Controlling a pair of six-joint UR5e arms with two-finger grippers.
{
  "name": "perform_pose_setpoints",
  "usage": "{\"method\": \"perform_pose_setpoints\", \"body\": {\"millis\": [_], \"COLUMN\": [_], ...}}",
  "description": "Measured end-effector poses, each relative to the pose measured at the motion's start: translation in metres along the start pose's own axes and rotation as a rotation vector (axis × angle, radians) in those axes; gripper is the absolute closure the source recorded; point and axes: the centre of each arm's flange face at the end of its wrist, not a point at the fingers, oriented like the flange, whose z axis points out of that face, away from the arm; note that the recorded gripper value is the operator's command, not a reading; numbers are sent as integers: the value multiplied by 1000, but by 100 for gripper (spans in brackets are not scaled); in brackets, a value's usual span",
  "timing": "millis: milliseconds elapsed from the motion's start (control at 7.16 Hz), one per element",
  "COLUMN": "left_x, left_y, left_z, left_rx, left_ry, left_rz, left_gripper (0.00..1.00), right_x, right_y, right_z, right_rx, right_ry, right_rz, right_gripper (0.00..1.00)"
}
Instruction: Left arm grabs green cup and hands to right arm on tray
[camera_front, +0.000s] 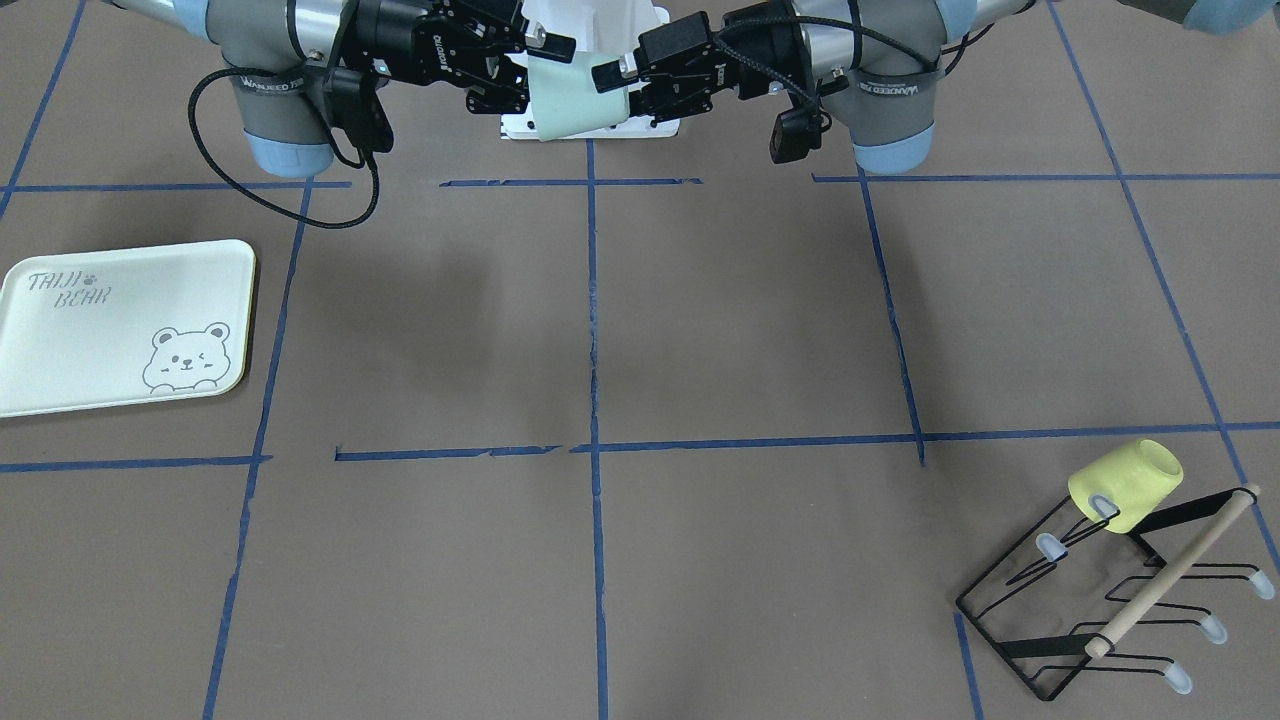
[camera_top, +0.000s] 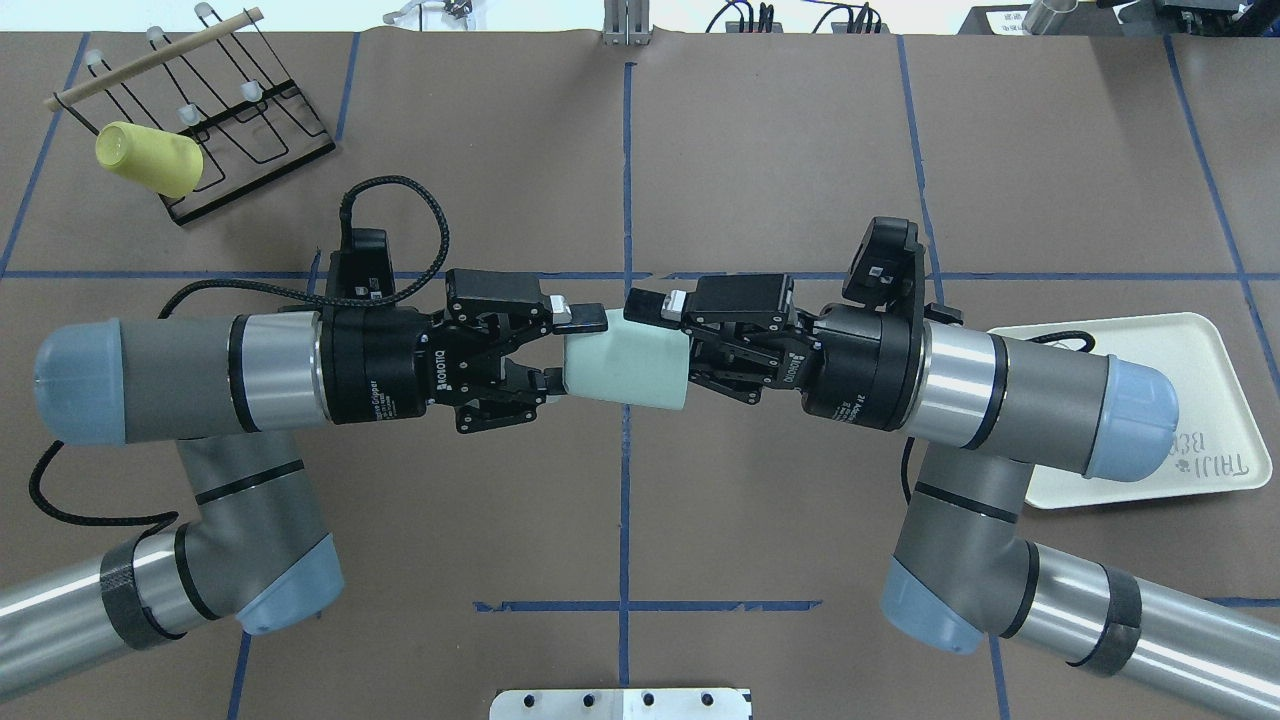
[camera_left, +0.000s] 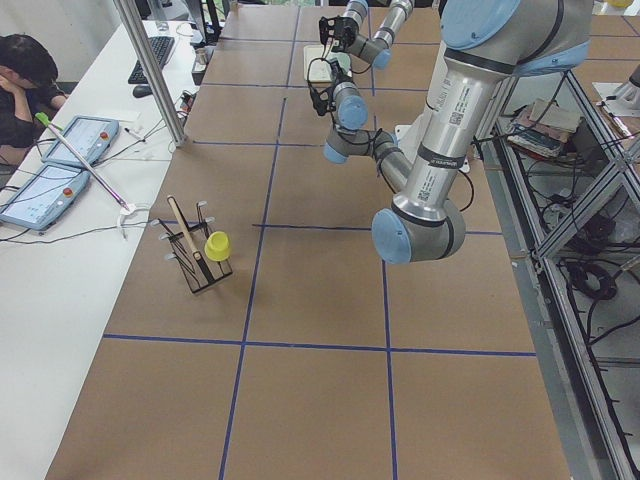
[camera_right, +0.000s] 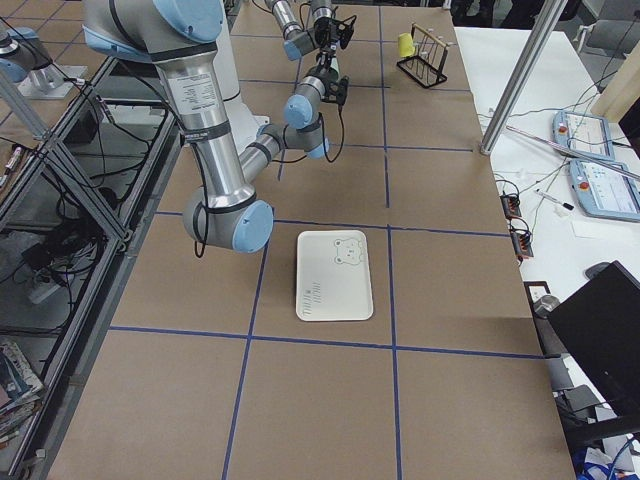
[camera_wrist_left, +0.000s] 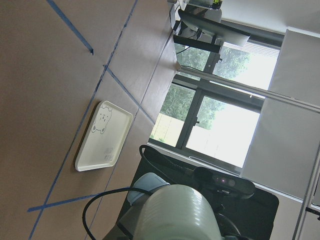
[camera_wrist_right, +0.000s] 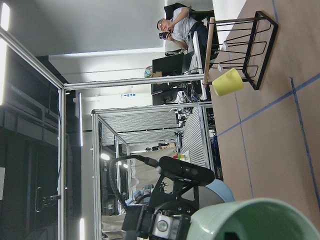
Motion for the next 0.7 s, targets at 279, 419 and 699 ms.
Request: {"method": "perform_pose_setpoints", "body": {"millis": [279, 419, 699], "left_x": [1, 2, 3], "left_y": [1, 1, 1], "left_z": [0, 0, 2], "left_rx": [-2, -2, -2], "left_ry": [2, 3, 5], "left_rz": [0, 1, 3], "left_gripper": [65, 53, 0], "right_x": [1, 1, 2], "right_y": [0, 0, -1], "right_z": [0, 0, 0], "right_rx": [1, 1, 2], "right_ry": [3, 3, 5], "right_rz": [2, 2, 2], "right_gripper": [78, 91, 100]}}
